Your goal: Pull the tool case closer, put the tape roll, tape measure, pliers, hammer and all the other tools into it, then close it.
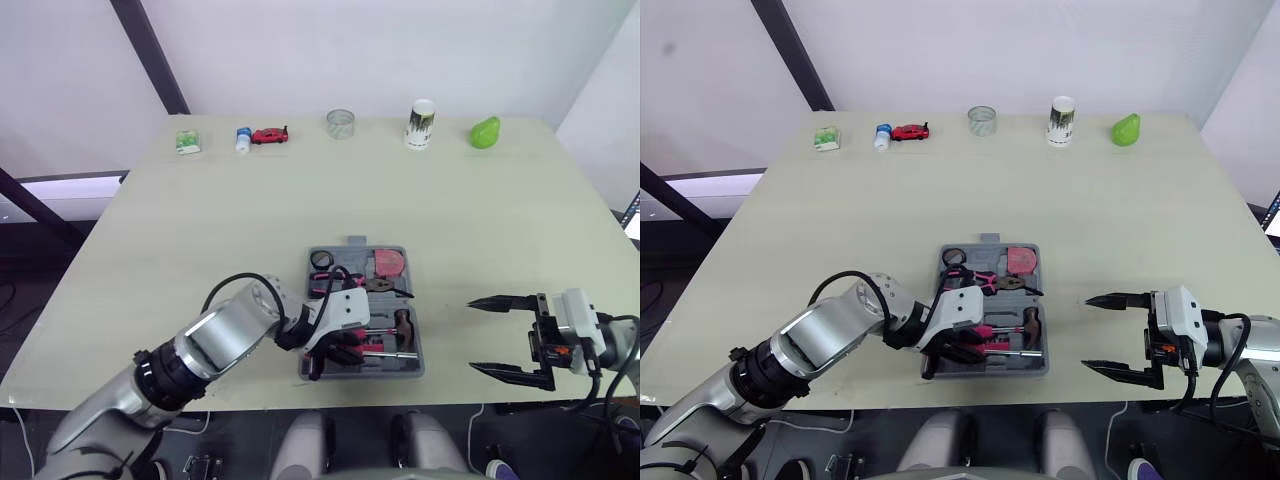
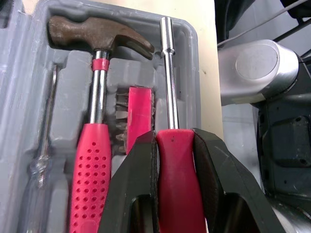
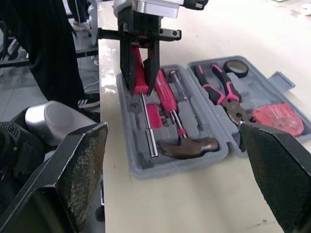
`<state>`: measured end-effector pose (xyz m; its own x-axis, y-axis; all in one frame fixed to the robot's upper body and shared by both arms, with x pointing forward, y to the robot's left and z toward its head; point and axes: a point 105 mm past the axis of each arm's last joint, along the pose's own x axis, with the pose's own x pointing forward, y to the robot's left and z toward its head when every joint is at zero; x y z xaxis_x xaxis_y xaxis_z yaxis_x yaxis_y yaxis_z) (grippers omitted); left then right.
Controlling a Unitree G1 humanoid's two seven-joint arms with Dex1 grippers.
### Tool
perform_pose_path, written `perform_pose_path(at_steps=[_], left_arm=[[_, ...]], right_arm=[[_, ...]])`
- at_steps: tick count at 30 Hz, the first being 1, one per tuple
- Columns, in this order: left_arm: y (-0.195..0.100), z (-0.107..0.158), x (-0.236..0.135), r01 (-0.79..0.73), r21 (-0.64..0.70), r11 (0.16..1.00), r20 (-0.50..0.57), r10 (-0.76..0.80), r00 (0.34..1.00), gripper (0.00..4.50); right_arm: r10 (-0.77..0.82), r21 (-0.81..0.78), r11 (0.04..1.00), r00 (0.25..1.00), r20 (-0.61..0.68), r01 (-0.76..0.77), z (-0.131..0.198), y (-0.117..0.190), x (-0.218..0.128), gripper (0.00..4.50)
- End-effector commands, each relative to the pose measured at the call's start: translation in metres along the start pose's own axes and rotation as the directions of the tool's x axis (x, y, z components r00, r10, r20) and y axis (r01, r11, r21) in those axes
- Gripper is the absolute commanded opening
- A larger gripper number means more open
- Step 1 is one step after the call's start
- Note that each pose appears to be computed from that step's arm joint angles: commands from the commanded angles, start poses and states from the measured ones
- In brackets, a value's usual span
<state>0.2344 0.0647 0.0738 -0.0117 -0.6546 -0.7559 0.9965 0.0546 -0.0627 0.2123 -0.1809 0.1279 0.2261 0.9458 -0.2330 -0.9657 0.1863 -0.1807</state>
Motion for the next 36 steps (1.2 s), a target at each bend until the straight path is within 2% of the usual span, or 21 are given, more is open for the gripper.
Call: perform_pose_path(at_steps=[1, 20, 36], left_arm=[[0.000, 0.007, 0.002, 0.006, 0.026, 1.000, 0.007, -0.006, 1.000, 0.58], [-0.012, 0.004, 0.012, 0.031, 0.010, 0.999, -0.004, -0.031, 1.000, 0.58], [-0.011, 0.001, 0.021, 0.030, 0.004, 1.000, -0.007, -0.030, 1.000, 0.58]], right_arm=[[0.005, -0.044, 0.999, 1.000, 0.001, -0.005, 0.008, 0.001, -0.003, 4.50], [-0.005, -0.038, 0.999, 1.000, 0.007, 0.005, 0.015, 0.003, 0.002, 4.50], [-0.008, -0.043, 0.999, 1.000, 0.013, 0.008, 0.017, 0.004, 0.005, 4.50]])
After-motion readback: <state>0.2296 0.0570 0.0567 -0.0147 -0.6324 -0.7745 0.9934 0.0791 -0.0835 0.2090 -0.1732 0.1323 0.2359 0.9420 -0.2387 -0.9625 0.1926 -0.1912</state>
